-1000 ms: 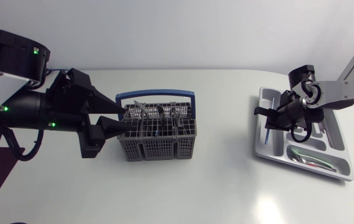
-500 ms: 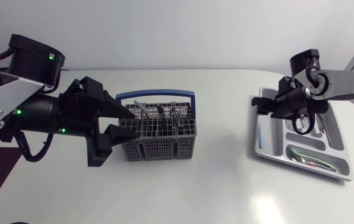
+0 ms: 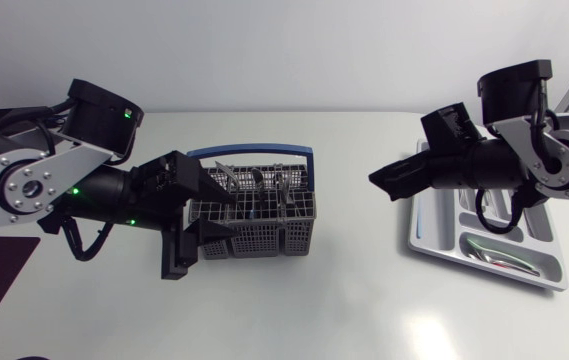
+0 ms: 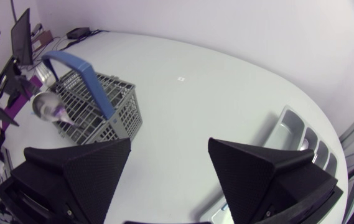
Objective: Unload the cutlery basket into the drawer organizer.
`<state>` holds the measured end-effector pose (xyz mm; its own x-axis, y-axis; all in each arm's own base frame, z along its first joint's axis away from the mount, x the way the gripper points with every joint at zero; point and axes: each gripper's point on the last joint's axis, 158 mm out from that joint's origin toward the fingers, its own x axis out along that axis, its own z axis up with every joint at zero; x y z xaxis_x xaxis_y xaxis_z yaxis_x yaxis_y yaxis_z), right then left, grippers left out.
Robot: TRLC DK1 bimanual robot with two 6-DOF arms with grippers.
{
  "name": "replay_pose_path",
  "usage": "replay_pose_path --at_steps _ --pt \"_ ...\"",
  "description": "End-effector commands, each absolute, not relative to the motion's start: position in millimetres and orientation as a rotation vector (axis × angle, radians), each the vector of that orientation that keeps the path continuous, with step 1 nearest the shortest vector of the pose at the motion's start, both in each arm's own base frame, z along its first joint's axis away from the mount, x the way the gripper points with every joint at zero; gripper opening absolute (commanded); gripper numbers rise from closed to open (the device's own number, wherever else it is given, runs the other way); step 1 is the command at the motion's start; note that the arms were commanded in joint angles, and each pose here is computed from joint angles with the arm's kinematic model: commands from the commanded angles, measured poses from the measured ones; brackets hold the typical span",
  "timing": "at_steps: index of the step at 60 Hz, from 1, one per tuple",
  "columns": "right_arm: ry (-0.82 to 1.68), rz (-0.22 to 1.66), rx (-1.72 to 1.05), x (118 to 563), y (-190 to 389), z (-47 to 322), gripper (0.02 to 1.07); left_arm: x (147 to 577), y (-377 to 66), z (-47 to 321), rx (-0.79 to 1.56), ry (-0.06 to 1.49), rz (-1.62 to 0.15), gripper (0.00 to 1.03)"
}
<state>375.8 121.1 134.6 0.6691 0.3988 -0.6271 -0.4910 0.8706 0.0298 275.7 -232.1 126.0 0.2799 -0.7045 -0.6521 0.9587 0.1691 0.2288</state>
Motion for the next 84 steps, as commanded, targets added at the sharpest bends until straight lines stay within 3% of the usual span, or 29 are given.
replay_pose_path --at_steps 1,35,48,58,84 --pt "0.665 0.566 -0.225 362 132 124 0.95 279 -236 115 0.727 0.444 -1.267 0.87" --pt "0.630 0.847 -0.409 291 189 85 0.95 312 -252 98 0.780 0.419 -1.270 0.85" --pt "0.639 0.853 -0.427 288 188 77 0.95 317 -258 102 0.788 0.380 -1.264 0.55" --pt "0.642 0.852 -0.427 288 188 74 0.97 316 -258 103 0.798 0.354 -1.262 0.23" --pt "0.635 0.854 -0.429 287 190 76 0.98 314 -258 137 0.815 0.268 -1.216 0.15"
